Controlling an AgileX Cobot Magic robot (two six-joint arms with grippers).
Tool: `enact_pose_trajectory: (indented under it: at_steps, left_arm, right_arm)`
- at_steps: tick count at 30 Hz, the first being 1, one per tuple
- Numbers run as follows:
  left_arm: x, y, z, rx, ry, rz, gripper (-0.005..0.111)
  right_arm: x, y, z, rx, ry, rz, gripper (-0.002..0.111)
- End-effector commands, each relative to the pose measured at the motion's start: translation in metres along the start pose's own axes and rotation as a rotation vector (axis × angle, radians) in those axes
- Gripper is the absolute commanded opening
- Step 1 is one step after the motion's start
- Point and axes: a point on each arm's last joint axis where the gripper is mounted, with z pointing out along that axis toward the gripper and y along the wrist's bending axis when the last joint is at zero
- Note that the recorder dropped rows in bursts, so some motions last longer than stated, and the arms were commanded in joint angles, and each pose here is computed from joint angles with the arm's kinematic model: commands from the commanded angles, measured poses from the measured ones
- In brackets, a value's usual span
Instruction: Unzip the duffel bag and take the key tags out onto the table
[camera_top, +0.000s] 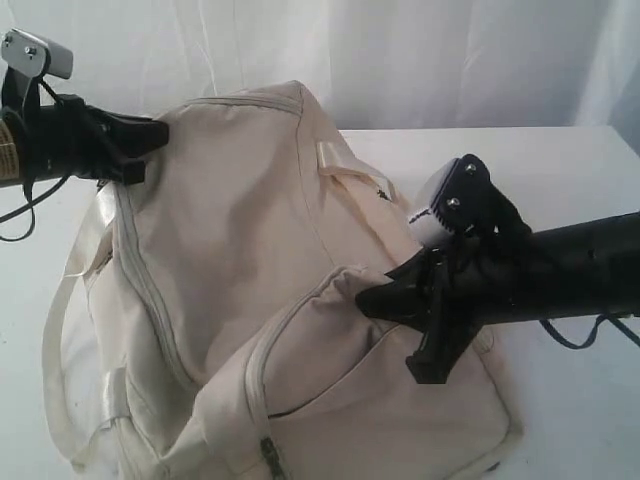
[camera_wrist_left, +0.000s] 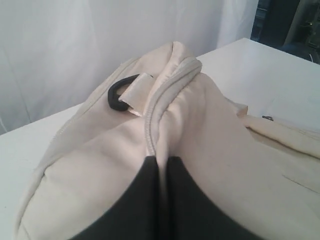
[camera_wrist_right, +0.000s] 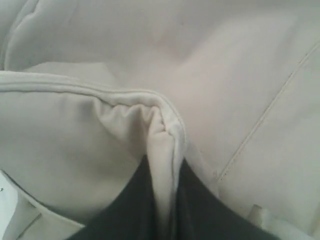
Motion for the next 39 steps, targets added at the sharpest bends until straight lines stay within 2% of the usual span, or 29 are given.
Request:
enact_pose_trajectory:
  at_steps: [1, 5, 9, 13, 16, 17, 18, 19, 22, 23, 24, 25, 27, 30, 31, 32, 36, 39]
  left_arm:
    - [0.0, -0.001, -0.001, 0.011, 0.02, -0.056, 0.0]
    - [-0.006, 0.006, -0.01, -0.068, 0.03, -0.128, 0.0]
    - [-0.018, 0.02, -0.036, -0.182, 0.03, -0.23, 0.0]
    - [-0.022, 0.024, -0.061, -0.228, 0.101, -0.276, 0.0]
    - [-0.025, 0.01, -0.074, -0.211, 0.134, -0.364, 0.0]
    - [-0.025, -0.006, -0.081, -0.151, 0.125, -0.408, 0.0]
    - [-0.023, -0.012, -0.083, -0.123, 0.127, -0.426, 0.0]
    - [-0.021, -0.027, -0.094, -0.109, 0.118, -0.435, 0.0]
    - [-0.007, -0.052, -0.114, -0.122, 0.114, -0.488, 0.0]
    - [0.003, -0.066, -0.123, -0.119, 0.116, -0.519, 0.0]
    - [0.007, -0.071, -0.127, -0.119, 0.118, -0.524, 0.0]
    - [0.019, -0.081, -0.134, -0.123, 0.126, -0.531, 0.0]
    - [0.033, -0.095, -0.142, -0.117, 0.134, -0.54, 0.0]
    - [0.044, -0.108, -0.147, -0.074, 0.126, -0.562, 0.0]
    - [0.043, -0.109, -0.147, -0.056, 0.124, -0.552, 0.0]
    - [0.041, -0.111, -0.147, -0.032, 0.112, -0.544, 0.0]
    - [0.034, -0.113, -0.146, 0.011, 0.074, -0.476, 0.002]
    - [0.03, -0.112, -0.146, 0.019, 0.063, -0.447, 0.015]
  right_arm:
    - [-0.005, -0.004, -0.011, 0.112, 0.012, 0.051, 0.0]
    - [-0.018, -0.006, -0.033, 0.286, -0.03, 0.048, 0.0]
    - [-0.029, -0.015, -0.067, 0.601, -0.083, 0.067, 0.0]
    - [-0.032, -0.025, -0.096, 0.885, -0.122, 0.123, 0.0]
    - [-0.032, -0.029, -0.106, 0.993, -0.139, 0.165, 0.0]
    - [-0.034, -0.032, -0.107, 1.012, -0.143, 0.175, 0.0]
    - [-0.034, -0.033, -0.107, 1.016, -0.142, 0.176, 0.0]
    - [-0.036, -0.038, -0.107, 1.037, -0.153, 0.208, 0.0]
    - [-0.034, -0.046, -0.106, 1.092, -0.2, 0.34, 0.0]
    - [-0.033, -0.047, -0.103, 1.077, -0.208, 0.375, 0.001]
    - [-0.032, -0.047, -0.1, 1.059, -0.202, 0.376, 0.003]
    - [-0.031, -0.047, -0.093, 1.009, -0.189, 0.377, 0.012]
    - [-0.03, -0.048, -0.088, 0.976, -0.192, 0.41, 0.036]
    - [-0.035, -0.044, -0.094, 0.96, -0.284, 0.517, 0.084]
    - [-0.04, -0.038, -0.096, 0.914, -0.312, 0.51, 0.091]
    - [-0.047, -0.028, -0.1, 0.838, -0.344, 0.492, 0.095]
    - [-0.062, -0.002, -0.109, 0.65, -0.436, 0.507, 0.095]
    - [-0.066, 0.008, -0.115, 0.597, -0.475, 0.519, 0.095]
